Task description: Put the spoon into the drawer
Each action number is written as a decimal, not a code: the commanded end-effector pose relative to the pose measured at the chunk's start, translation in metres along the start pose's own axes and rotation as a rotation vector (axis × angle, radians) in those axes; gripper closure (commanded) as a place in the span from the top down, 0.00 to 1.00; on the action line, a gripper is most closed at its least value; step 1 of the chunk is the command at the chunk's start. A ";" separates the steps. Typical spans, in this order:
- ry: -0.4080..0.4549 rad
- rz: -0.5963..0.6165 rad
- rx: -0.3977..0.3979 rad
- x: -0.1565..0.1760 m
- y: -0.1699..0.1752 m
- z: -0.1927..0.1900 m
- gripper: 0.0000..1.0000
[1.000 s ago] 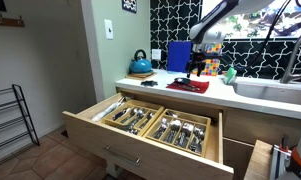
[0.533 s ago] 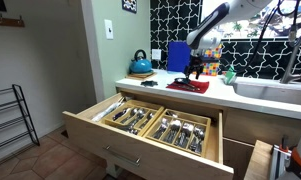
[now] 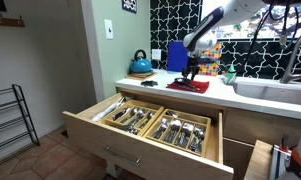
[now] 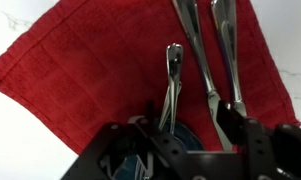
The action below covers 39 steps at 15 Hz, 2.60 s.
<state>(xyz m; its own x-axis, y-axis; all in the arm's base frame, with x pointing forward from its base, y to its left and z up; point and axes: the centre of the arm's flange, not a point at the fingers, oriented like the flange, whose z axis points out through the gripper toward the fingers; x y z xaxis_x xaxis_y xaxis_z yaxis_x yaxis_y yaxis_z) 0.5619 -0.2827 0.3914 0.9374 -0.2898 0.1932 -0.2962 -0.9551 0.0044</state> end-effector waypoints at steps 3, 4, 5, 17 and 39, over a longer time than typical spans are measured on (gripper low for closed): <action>0.012 0.025 0.000 0.011 0.002 0.012 0.56; 0.009 0.026 -0.001 0.011 0.002 0.013 0.57; 0.005 0.028 -0.003 0.011 0.002 0.015 0.54; -0.017 0.043 -0.017 0.013 0.005 0.029 0.38; -0.013 0.042 -0.045 0.015 0.000 0.012 0.01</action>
<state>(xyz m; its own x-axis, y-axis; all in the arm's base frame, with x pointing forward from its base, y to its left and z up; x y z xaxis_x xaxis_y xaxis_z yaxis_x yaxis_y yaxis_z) 0.5806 -0.2910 0.3779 0.9272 -0.3249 0.1863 -0.3368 -0.9409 0.0353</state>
